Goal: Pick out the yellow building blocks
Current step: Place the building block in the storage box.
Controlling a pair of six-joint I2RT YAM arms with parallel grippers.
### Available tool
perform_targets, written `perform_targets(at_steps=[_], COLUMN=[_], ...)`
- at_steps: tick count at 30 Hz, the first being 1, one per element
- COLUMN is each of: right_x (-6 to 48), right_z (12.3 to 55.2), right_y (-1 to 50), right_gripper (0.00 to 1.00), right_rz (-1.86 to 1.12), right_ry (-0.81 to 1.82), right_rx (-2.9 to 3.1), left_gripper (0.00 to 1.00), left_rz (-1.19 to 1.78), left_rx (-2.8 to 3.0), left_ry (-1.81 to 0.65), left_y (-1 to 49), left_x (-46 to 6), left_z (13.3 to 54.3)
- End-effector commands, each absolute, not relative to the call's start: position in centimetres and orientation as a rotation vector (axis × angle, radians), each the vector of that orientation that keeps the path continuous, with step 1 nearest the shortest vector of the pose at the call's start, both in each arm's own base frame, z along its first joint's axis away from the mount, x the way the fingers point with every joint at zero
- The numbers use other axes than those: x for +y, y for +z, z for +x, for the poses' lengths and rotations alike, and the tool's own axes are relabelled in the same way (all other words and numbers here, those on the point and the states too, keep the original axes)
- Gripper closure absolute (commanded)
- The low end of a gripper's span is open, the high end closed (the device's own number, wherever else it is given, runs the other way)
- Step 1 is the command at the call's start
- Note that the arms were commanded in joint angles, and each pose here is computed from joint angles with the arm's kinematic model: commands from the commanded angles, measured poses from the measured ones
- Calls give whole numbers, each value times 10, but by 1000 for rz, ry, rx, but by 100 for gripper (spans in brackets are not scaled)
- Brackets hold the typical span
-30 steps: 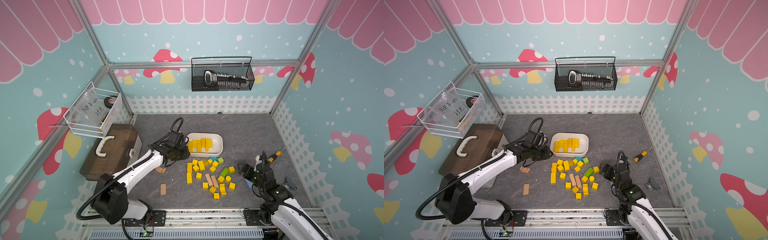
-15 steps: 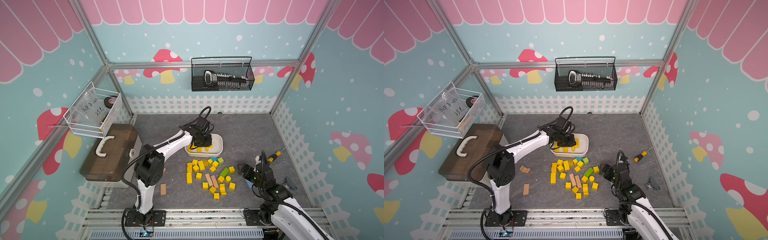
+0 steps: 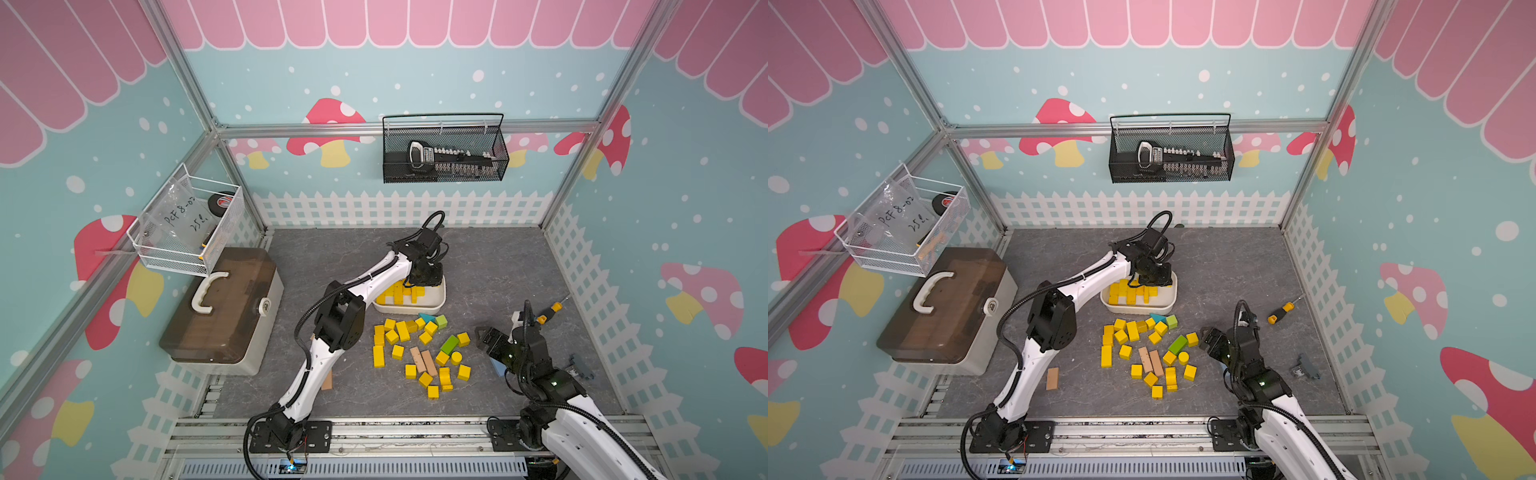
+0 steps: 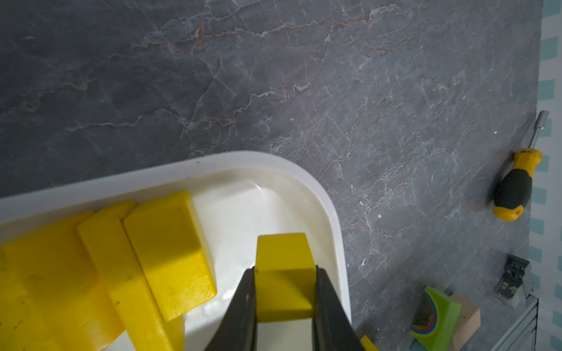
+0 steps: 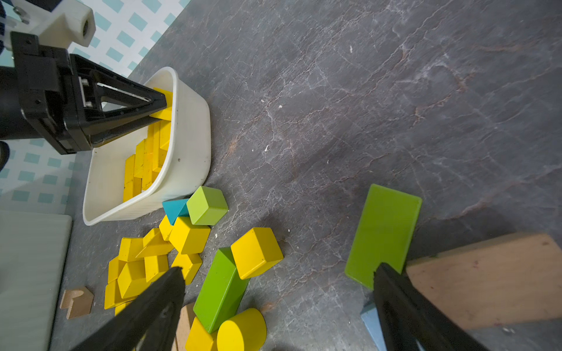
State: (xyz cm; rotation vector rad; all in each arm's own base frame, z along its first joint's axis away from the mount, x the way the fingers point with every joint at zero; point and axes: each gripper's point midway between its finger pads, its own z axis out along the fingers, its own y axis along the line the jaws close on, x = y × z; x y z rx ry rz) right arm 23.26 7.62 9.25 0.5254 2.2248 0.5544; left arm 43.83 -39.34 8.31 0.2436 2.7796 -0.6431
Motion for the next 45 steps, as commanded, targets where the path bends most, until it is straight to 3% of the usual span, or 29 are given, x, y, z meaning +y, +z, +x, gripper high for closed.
perform_targets(at_steps=[1, 45], right_x=[73, 70], right_z=[233, 232], right_y=[92, 89], right_gripper=[4, 4], right_rz=[540, 562], right_ry=[538, 549], right_rx=[2221, 2212], left_gripper=[88, 76], left_rz=[274, 315], left_rx=[2796, 2784], left_ry=[-605, -378], left_y=[80, 62], left_x=[-392, -373], left_z=[439, 459])
